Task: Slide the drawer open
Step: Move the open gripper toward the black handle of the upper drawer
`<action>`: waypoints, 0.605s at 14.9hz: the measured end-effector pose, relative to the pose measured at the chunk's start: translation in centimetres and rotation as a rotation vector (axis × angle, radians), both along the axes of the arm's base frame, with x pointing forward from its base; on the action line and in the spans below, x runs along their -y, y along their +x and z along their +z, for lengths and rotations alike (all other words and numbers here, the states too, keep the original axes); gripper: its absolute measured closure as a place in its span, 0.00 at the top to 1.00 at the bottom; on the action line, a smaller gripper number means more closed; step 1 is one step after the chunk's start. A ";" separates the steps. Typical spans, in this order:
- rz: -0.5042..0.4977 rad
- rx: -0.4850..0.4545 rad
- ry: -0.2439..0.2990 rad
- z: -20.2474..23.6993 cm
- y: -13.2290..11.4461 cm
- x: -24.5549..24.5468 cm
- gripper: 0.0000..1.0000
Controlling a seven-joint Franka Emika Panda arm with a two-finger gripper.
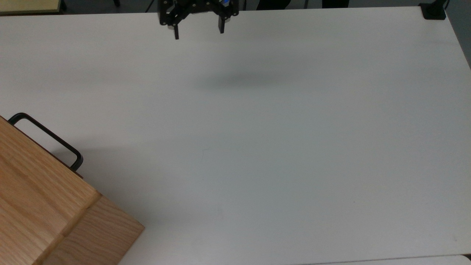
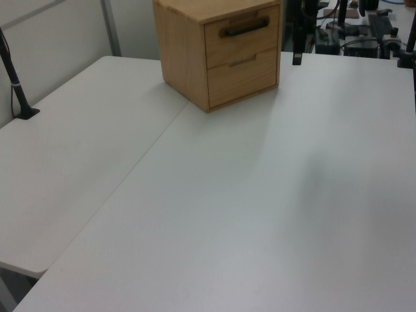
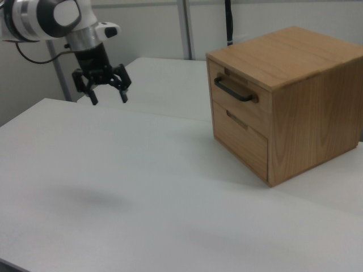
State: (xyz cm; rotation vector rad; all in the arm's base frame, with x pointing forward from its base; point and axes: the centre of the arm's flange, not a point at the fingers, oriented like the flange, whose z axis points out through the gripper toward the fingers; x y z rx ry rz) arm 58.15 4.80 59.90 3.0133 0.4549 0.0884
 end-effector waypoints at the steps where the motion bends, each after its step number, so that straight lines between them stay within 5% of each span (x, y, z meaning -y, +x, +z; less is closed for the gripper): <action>1: 0.031 0.022 -0.013 0.1 0.4 1.0 1.00; 9: 0.283 0.201 -0.235 -0.7 4.9 6.3 1.00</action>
